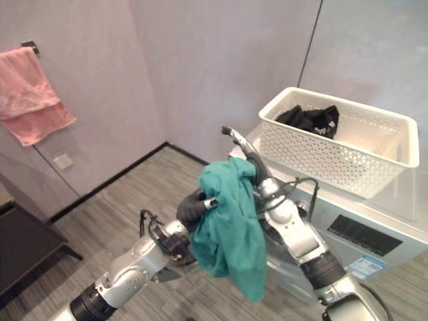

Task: Grab the laundry basket,head to the washer,open it,put in the laundry and shut it.

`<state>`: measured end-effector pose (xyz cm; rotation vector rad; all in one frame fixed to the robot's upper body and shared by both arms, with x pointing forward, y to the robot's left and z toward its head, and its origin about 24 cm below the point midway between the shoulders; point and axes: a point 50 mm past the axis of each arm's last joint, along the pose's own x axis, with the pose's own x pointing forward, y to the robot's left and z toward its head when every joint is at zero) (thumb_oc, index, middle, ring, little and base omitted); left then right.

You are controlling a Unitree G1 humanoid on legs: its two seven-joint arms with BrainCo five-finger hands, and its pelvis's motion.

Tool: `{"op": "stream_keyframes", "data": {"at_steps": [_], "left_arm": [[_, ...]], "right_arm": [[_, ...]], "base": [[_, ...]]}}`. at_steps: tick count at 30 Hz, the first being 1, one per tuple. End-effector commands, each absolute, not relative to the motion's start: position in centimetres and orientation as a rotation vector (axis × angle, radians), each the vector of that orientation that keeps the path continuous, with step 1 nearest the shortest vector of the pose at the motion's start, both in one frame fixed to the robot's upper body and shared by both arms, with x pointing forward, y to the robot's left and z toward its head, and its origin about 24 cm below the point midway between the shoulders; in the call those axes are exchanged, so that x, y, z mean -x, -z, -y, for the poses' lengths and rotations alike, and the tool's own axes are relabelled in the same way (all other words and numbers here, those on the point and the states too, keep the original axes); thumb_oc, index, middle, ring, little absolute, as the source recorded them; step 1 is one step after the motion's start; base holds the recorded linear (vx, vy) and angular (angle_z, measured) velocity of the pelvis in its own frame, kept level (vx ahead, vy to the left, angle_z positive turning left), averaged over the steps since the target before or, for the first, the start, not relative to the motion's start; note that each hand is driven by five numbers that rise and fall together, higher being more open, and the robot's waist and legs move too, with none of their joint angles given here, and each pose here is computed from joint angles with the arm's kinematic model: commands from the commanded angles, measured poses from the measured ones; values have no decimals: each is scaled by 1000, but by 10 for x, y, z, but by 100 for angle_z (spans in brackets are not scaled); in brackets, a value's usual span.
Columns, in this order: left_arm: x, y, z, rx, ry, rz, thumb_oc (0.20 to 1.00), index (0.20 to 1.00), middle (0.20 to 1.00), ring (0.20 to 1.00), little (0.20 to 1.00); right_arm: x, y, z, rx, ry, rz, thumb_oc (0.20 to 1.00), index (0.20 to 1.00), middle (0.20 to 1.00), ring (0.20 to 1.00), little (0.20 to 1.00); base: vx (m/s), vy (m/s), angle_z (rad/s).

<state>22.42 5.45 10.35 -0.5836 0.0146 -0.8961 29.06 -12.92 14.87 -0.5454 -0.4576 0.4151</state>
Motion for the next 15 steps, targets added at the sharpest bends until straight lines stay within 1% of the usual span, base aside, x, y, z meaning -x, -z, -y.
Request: {"op": "stream_keyframes", "data": {"at_steps": [1, 2, 5, 6, 7, 8, 9, 11, 13, 15], "left_arm": [[-230, -147, -52, 653, 994, 174, 200, 200, 200, 200, 200], [-230, -147, -52, 671, 991, 176, 200, 200, 200, 200, 200], [-230, -148, -53, 685, 985, 181, 200, 200, 200, 200, 200], [-231, -148, -55, 702, 969, 188, 200, 200, 200, 200, 200], [-231, -148, -55, 702, 970, 187, 200, 200, 200, 200, 200], [-231, -148, -58, 713, 954, 200, 200, 200, 200, 200, 200], [-231, -147, -58, 723, 947, 197, 200, 200, 200, 200, 200], [-232, -146, -59, 726, 937, 195, 200, 200, 200, 200, 200], [-232, -144, -62, 735, 919, 192, 200, 200, 200, 200, 200], [-232, -142, -63, 730, 916, 186, 200, 200, 200, 200, 200]], "right_arm": [[-280, -195, 114, 565, -557, 686, 1000, 1000, 1000, 1000, 1000], [-282, -204, 127, 584, -483, 714, 1000, 1000, 1000, 1000, 1000], [-283, -209, 134, 587, -421, 733, 1000, 1000, 1000, 1000, 1000], [-284, -214, 146, 577, -316, 762, 1000, 1000, 1000, 1000, 1000], [-284, -214, 146, 576, -314, 761, 1000, 1000, 1000, 1000, 1000], [-284, -218, 158, 540, -199, 788, 1000, 1000, 1000, 1000, 1000], [-283, -220, 165, 502, -133, 799, 1000, 1000, 1000, 1000, 1000], [-282, -220, 167, 469, -106, 807, 1000, 1000, 1000, 1000, 1000], [-276, -222, 179, 370, -20, 832, 1000, 1000, 1000, 1000, 1000], [-275, -221, 183, 366, -13, 828, 1000, 1000, 1000, 1000, 1000]], "base": [[-11, 23, -8], [-11, 23, -9], [-10, 25, -4], [0, 0, 0], [-13, 45, -2], [-2, 38, -1], [-3, 45, -1], [-2, 16, -2], [-12, 50, -18], [-13, 27, -10]]}}
